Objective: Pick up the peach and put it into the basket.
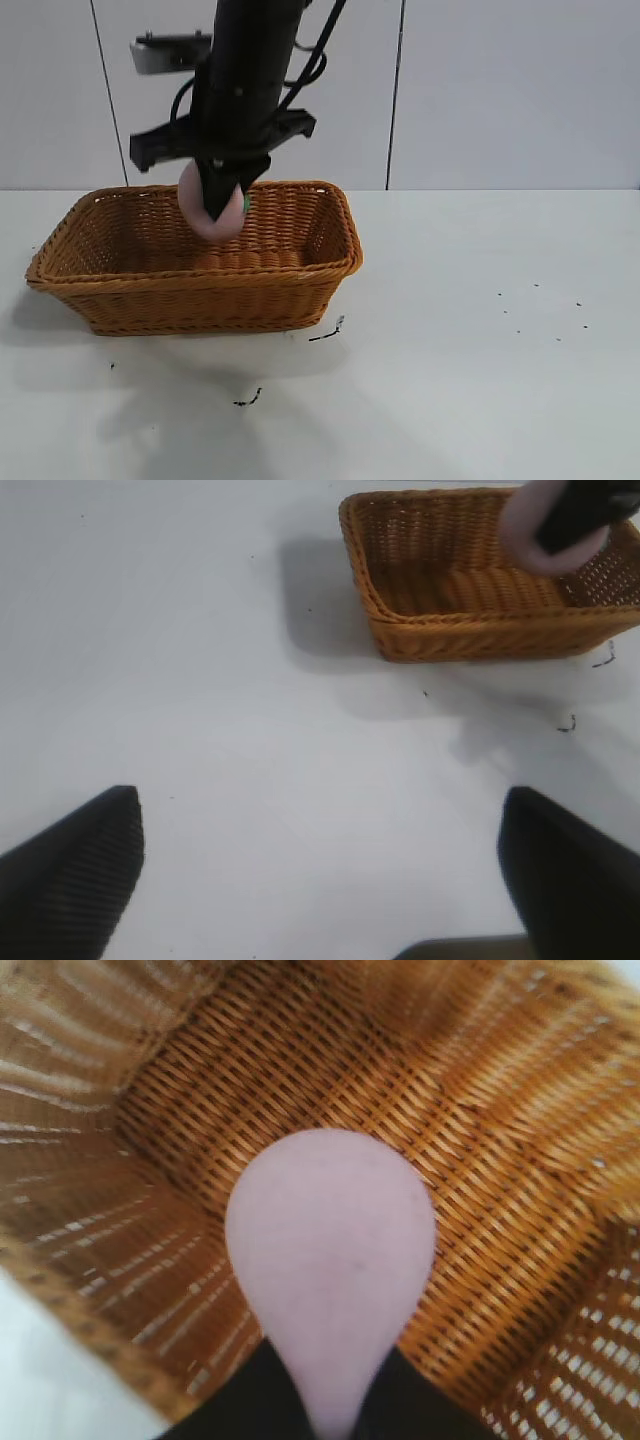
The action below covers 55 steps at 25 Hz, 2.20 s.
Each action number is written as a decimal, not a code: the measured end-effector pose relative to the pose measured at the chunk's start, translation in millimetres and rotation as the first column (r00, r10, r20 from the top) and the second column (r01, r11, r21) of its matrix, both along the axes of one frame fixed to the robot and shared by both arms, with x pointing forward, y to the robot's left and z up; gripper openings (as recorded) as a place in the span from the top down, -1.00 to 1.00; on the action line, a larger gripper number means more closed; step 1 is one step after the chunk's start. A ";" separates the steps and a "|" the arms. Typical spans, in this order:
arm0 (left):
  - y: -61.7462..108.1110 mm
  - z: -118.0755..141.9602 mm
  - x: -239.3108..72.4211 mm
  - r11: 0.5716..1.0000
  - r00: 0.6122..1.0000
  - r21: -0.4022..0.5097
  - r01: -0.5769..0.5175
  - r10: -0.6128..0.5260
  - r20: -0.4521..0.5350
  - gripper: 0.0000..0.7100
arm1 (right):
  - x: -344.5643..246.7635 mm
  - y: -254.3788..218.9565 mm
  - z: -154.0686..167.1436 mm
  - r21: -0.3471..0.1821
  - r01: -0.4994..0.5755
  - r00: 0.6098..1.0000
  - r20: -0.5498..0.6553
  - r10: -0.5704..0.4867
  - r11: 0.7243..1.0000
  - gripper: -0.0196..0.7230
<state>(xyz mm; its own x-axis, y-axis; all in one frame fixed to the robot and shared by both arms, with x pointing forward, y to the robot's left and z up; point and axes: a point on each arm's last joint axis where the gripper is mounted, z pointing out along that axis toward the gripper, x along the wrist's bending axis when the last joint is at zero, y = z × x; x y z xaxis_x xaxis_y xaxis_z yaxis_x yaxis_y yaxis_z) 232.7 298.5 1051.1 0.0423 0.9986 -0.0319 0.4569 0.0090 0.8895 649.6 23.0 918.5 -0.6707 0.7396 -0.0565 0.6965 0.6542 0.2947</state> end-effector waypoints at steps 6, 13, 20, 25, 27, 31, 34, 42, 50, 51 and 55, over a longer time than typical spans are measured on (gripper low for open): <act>0.0 0.0 0.0 1.000 1.000 0.000 0.000 0.000 0.000 -0.95 | 0.7 1.7 1.0 0.026 0.022 1.000 0.003 -0.022 0.999 -0.04; 0.0 0.0 0.0 1.000 1.000 0.000 0.000 0.000 0.000 -0.95 | -0.7 0.8 22.4 0.052 0.028 0.999 0.029 -0.030 0.998 -0.89; 0.0 0.0 0.0 1.000 1.000 0.000 0.000 0.000 0.000 -0.95 | 8.2 -37.1 101.1 0.133 0.089 0.987 0.124 -0.106 0.987 -0.91; 0.0 0.0 0.0 1.000 1.000 0.000 0.000 0.000 0.000 -0.95 | 39.2 -110.8 124.2 0.137 0.242 0.956 0.133 -0.260 0.960 -0.92; 0.0 0.0 0.0 1.000 1.000 0.000 0.000 0.000 0.000 -0.95 | 51.5 -145.4 124.2 0.122 0.316 0.937 0.117 -0.330 0.941 -0.92; 0.0 0.0 0.0 1.000 1.000 0.000 0.000 0.000 0.000 -0.95 | 70.0 -219.4 122.6 0.099 0.463 0.878 0.083 -0.471 0.881 -0.92; 0.0 0.0 0.0 1.000 1.000 0.000 0.000 0.000 0.000 -0.95 | 75.0 -263.5 121.5 0.092 0.546 0.833 0.050 -0.551 0.833 -0.92; 0.0 0.0 0.0 1.000 1.000 0.000 0.000 0.000 0.000 -0.95 | 71.1 -316.3 138.8 0.114 0.633 0.765 0.052 -0.641 0.765 -0.92; 0.0 0.0 0.0 1.000 1.000 0.000 0.000 0.000 0.000 -0.95 | 11.0 -317.7 185.6 0.127 0.642 0.757 0.055 -0.652 0.756 -0.92; 0.0 0.0 0.0 1.000 1.000 0.000 0.000 0.000 0.000 -0.95 | -2.2 -317.8 186.9 0.116 0.645 0.757 0.042 -0.653 0.755 -0.92; 0.0 0.0 0.0 1.000 1.000 0.000 0.000 0.000 0.000 -0.95 | -70.3 -318.2 200.6 0.097 0.649 0.757 0.018 -0.653 0.755 -0.92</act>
